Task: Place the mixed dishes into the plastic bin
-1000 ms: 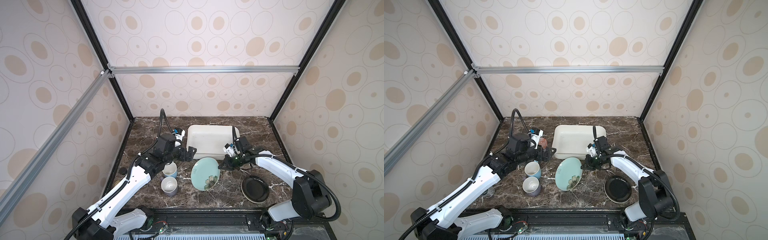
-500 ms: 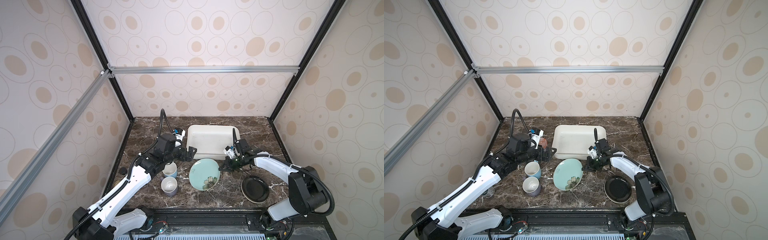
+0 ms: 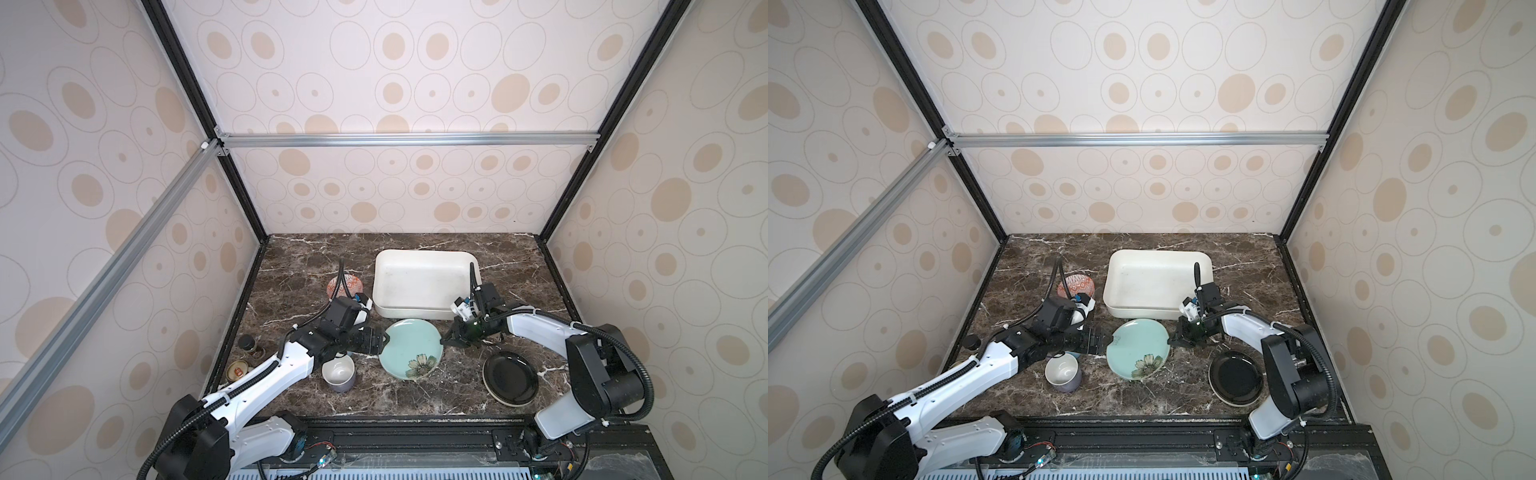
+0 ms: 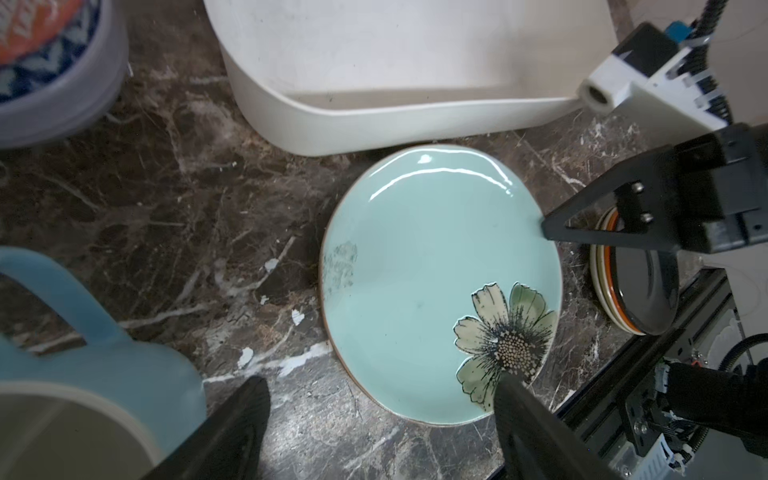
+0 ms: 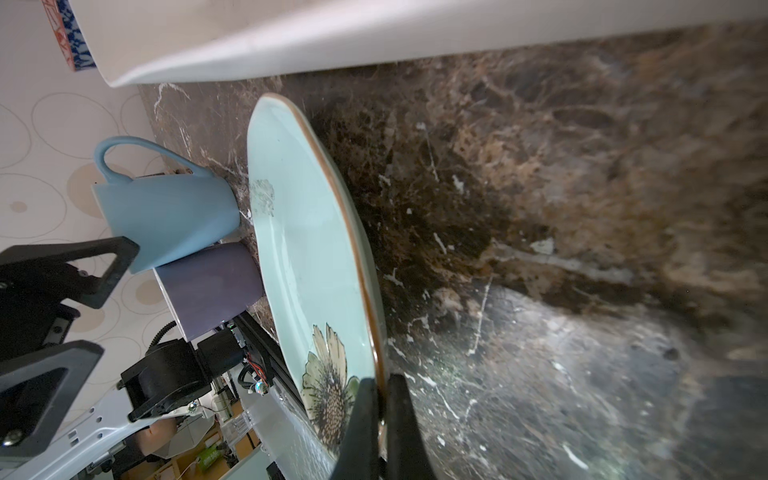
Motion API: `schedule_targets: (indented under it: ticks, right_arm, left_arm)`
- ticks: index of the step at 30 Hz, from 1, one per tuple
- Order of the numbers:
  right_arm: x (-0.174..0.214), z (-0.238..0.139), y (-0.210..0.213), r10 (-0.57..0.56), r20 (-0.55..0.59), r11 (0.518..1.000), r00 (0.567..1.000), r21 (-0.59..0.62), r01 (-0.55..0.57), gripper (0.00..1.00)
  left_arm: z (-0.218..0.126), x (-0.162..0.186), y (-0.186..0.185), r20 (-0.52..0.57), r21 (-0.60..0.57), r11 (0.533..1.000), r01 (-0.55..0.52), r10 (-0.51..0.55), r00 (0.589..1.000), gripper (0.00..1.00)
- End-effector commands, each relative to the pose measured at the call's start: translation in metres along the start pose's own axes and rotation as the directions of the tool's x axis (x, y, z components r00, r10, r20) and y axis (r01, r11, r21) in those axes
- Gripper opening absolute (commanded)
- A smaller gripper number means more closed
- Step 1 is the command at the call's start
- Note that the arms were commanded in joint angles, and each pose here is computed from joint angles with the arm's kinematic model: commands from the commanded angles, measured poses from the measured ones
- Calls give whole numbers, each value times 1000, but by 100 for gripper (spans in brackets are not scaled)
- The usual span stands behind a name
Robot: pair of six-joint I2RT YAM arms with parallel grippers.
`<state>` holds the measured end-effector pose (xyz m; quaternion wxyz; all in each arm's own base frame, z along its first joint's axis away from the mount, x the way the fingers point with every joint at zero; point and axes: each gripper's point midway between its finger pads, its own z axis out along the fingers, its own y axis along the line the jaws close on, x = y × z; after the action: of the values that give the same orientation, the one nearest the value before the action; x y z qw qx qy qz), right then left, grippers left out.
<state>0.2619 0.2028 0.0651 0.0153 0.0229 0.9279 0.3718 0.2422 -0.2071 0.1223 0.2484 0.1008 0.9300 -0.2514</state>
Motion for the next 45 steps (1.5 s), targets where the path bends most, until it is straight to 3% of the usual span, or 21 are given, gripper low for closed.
schedule_targets:
  ticks: [1,14,38,45]
  right_arm:
    - [0,-4,-7,14,6,1000,1000,-3,-14,0]
    - [-3,-9,-18,30,27,1000,999,-6,-30,0]
    - [-3,-16,-23,36,38,999,999,2,-36,0]
    - [0,-9,-28,54,19,999,998,1,-55,0]
  left_arm:
    - [3,-3,-7,-4,3,1000,14,-14,1000,85]
    - [52,17,-5,-166,-19,1000,5,-8,986,72]
    - [91,26,2,-257,-34,999,-11,2,966,62]
    - [103,26,-6,-259,13,1000,8,-5,966,44]
